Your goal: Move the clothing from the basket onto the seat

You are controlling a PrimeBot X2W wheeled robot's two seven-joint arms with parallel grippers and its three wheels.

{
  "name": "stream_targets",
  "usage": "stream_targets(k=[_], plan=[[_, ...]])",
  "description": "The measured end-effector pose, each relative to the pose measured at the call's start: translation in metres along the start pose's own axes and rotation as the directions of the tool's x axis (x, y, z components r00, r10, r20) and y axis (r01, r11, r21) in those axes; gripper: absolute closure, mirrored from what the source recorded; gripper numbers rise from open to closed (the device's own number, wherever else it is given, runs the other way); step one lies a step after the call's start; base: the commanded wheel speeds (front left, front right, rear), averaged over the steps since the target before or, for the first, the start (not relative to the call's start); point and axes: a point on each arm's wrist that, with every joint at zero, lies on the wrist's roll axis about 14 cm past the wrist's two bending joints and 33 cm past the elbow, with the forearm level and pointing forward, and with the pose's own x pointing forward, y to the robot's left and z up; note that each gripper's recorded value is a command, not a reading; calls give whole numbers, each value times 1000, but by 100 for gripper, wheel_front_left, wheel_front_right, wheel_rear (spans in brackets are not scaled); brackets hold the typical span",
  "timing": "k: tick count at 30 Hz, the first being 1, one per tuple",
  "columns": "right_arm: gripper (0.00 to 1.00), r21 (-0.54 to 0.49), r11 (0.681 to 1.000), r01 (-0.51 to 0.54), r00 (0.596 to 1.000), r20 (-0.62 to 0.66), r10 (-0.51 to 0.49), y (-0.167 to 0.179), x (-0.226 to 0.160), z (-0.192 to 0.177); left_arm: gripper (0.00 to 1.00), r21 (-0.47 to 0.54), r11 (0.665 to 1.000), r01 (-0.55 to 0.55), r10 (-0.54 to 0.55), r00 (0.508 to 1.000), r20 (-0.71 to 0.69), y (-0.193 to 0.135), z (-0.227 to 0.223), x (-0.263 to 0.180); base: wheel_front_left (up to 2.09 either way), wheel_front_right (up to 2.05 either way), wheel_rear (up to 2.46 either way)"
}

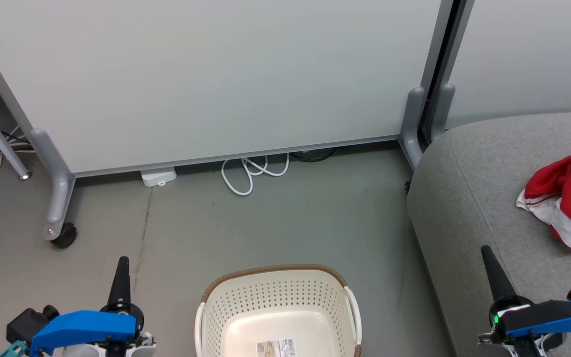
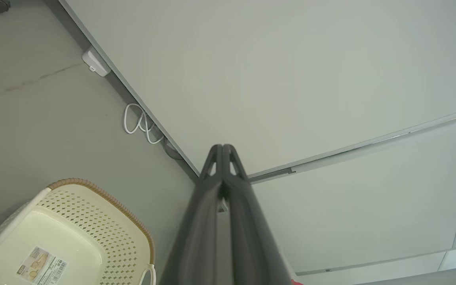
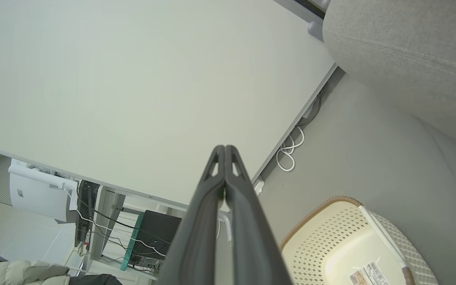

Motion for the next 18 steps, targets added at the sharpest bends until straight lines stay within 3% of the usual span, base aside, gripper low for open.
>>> stream_targets(k=[18], plan=[[100,163,986,-19,1000,27,15,3,2,9,100,-152,988,36,-36,999,2,-12,5,7,0,0,0]])
